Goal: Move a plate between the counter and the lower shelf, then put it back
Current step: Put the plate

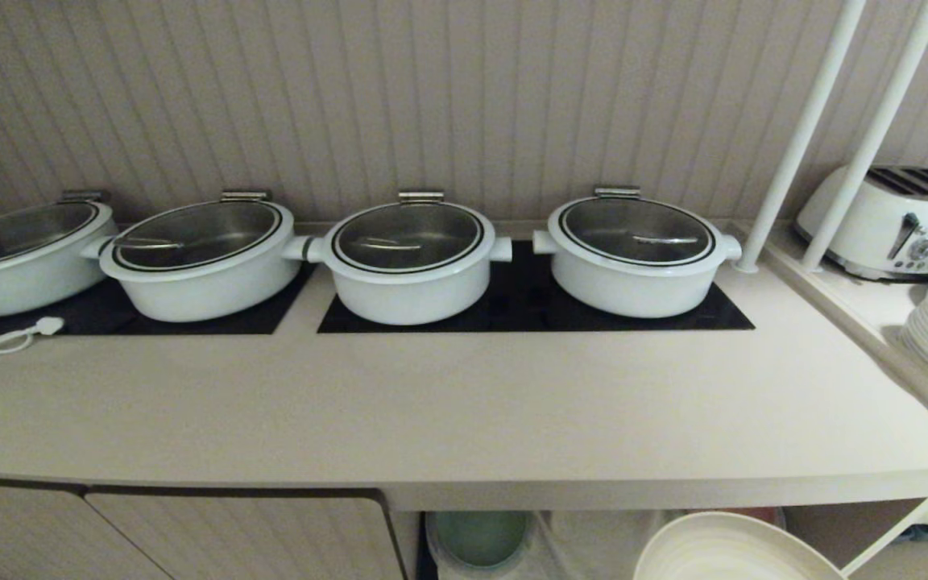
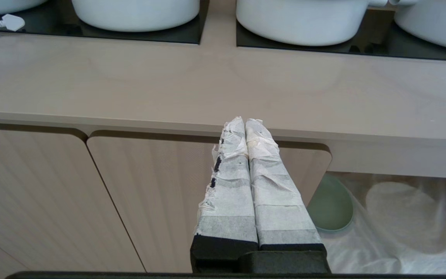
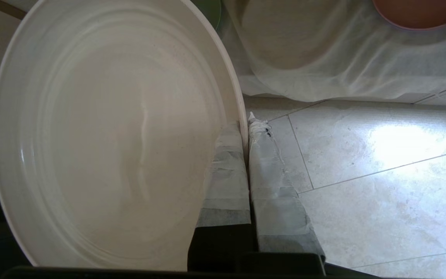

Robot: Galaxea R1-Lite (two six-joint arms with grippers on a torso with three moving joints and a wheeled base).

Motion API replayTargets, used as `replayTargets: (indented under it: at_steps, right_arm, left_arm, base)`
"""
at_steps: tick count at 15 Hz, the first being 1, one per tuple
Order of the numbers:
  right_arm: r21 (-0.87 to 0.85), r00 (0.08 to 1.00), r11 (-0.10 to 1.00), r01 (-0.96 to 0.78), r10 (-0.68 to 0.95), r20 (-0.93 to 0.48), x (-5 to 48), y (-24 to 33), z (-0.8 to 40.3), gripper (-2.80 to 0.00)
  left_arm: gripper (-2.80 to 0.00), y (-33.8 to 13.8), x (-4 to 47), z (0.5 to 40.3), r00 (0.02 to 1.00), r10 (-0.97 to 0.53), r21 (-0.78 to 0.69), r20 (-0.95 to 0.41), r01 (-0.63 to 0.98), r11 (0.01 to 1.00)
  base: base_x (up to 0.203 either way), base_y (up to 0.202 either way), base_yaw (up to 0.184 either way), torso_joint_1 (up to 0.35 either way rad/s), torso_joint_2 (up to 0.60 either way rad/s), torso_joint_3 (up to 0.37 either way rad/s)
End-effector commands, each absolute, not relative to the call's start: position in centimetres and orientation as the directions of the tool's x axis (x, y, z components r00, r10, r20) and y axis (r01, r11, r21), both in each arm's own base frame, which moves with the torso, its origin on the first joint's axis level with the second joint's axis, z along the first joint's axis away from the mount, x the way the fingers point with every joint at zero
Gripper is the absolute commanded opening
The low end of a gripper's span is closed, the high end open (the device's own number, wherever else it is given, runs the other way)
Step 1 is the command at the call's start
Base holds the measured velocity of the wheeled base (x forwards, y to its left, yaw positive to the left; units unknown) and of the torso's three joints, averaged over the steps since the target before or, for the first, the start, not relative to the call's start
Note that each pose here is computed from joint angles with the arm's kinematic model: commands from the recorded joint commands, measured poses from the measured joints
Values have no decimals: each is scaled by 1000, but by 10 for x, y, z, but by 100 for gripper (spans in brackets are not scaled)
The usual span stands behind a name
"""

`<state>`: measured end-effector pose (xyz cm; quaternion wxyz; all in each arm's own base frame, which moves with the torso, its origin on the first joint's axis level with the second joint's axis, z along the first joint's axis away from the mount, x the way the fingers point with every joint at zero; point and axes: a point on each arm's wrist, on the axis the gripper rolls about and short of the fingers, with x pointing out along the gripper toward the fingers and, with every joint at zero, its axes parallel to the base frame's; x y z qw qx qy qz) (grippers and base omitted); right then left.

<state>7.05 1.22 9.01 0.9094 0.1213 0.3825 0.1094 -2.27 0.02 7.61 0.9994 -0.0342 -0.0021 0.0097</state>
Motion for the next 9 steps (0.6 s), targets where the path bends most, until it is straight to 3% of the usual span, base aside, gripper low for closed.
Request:
replayTargets:
  at_steps: [1,9]
  right_arm:
    - [313,680,945,-99,294,-671,72,12,90,-280]
    - [319,688,943,-92,292,-664,76,13,94,-280]
  left_arm:
    - [-280,0,-23,76,1000,20,-69,5,-20,997]
    - [-280,0,-23,76,1000,20,-69,5,-20,997]
  base:
    - [0,0,0,0,0,0]
    - [0,0,0,0,0,0]
